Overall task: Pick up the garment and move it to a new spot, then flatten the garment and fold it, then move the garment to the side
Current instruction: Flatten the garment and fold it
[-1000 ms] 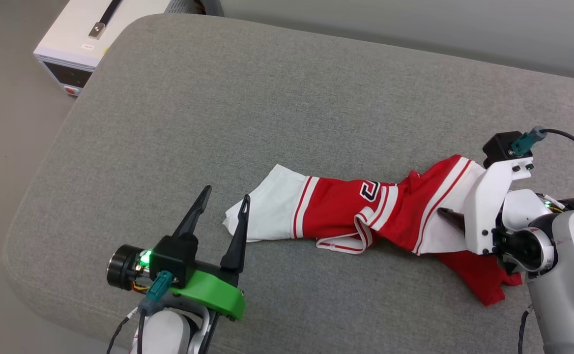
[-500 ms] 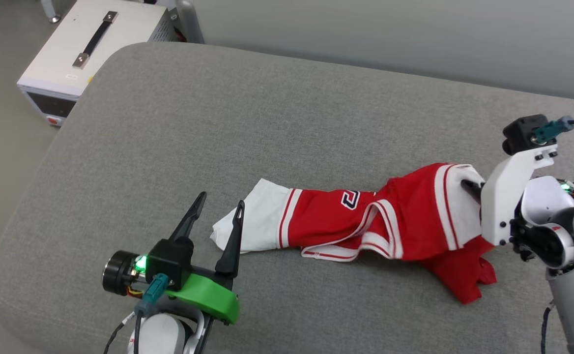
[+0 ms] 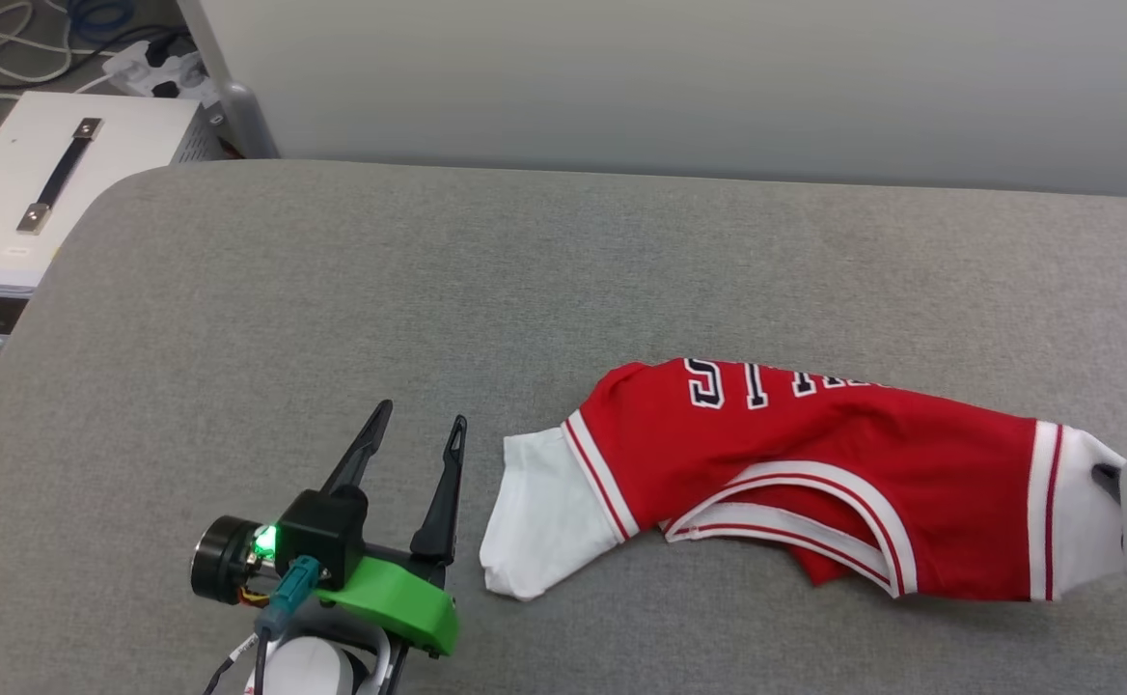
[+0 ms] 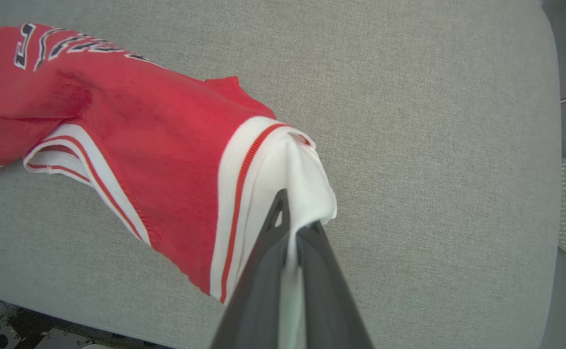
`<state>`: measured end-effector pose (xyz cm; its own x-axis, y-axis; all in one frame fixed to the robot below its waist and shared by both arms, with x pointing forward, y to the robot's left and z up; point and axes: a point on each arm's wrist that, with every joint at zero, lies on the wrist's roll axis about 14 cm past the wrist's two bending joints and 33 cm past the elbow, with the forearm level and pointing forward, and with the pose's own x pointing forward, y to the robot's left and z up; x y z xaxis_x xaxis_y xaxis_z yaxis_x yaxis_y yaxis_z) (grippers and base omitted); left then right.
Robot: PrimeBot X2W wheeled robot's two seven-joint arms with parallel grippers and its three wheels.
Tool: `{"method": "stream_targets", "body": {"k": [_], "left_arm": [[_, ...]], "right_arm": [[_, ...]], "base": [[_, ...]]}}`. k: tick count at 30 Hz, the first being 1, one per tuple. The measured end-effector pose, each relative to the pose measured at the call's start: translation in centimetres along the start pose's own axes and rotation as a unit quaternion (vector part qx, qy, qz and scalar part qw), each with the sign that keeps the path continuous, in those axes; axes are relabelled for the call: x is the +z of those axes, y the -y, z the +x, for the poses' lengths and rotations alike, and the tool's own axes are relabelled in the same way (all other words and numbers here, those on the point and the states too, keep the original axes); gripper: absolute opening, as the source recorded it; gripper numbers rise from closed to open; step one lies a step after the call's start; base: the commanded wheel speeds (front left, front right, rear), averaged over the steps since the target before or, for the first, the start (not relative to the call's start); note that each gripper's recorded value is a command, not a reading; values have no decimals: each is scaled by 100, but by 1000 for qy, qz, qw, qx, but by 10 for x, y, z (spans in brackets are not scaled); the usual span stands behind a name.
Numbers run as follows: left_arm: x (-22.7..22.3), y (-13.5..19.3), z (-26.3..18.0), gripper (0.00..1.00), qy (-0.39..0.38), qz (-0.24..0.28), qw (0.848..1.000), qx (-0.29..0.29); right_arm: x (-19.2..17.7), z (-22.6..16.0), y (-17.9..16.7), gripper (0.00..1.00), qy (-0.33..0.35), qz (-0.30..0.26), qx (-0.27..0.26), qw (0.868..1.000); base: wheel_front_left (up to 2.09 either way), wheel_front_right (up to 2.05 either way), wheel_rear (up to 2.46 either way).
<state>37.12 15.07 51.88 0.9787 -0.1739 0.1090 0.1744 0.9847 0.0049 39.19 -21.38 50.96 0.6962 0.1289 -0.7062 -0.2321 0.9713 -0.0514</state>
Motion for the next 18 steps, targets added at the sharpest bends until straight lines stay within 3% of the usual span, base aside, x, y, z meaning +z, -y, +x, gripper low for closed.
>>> {"method": "stream_targets", "body": {"k": [3, 10, 16, 17, 18], "left_arm": [[-3, 7, 5, 100, -4, -3, 1000, -12], [-14, 15, 13, 100, -18, -8, 999, -27], [-18, 15, 18, 100, -22, -8, 999, -30], [-19, 15, 18, 100, -24, -8, 999, -30], [-20, 15, 17, 100, -25, -8, 999, -30]], "right_arm": [[-25, -1, 21, 0, -27, 13, -27, 999], [-57, 11, 68, 0, -35, -13, -97, 995], [-93, 35, 69, 4, -57, -6, -89, 994], [-100, 39, 69, 87, -64, -5, -88, 994], [-106, 41, 68, 100, -70, -3, -86, 994]], "base": [[0, 0, 0], [0, 0, 0], [0, 0, 0], [0, 0, 0], [0, 0, 0]]}}
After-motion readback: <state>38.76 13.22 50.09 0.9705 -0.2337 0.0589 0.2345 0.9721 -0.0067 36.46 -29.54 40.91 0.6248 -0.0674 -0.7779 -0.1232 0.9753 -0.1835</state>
